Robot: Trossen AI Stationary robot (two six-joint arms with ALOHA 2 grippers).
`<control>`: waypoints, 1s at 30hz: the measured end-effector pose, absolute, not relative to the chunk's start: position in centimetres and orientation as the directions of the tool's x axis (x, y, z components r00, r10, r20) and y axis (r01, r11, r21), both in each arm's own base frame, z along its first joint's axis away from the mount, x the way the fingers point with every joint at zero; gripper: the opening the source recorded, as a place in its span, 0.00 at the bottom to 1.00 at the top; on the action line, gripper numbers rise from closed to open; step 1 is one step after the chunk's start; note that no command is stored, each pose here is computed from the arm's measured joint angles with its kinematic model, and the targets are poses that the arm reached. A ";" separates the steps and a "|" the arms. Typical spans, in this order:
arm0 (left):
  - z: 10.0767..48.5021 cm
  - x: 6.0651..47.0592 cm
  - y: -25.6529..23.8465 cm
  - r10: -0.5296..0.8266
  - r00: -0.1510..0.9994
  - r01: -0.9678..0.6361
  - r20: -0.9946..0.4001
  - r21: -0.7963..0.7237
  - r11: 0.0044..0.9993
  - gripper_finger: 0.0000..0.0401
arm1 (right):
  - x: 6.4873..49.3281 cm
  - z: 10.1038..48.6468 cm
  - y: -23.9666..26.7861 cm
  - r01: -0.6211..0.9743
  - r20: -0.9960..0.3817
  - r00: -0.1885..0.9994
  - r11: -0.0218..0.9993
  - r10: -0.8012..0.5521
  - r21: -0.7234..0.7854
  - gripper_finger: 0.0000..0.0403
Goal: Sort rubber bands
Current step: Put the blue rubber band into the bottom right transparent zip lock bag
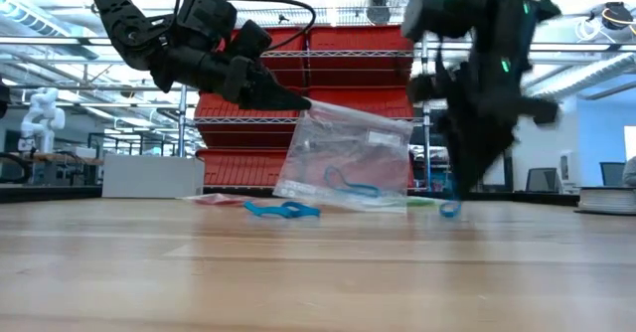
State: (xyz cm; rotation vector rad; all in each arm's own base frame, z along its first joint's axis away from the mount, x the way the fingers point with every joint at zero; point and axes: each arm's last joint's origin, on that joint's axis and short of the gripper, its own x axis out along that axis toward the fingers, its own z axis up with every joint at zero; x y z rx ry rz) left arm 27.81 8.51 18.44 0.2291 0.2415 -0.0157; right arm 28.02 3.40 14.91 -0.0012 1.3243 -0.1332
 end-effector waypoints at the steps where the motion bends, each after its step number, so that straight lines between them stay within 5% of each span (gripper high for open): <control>1: 18.4 27.8 8.5 0.012 0.971 0.044 -0.239 0.227 0.973 0.00 | 28.1 15.6 3.5 0.107 -0.963 0.250 0.991 -0.101 -0.076 0.03; 7: 18.5 27.8 8.4 -0.038 0.971 0.092 -0.234 0.225 0.970 0.00 | 29.4 21.0 3.6 0.174 -0.936 0.328 0.982 -0.132 -0.077 0.01; 16: 18.5 27.8 7.9 -0.182 0.958 0.227 -0.224 0.196 0.954 0.00 | 31.8 29.3 2.8 0.154 -0.815 0.484 0.948 -0.318 -0.279 0.00; 30: 18.5 28.0 7.3 -0.190 0.957 0.238 -0.218 0.221 0.946 0.00 | 33.2 28.8 1.8 0.068 -0.811 0.481 0.936 -0.334 -0.346 0.00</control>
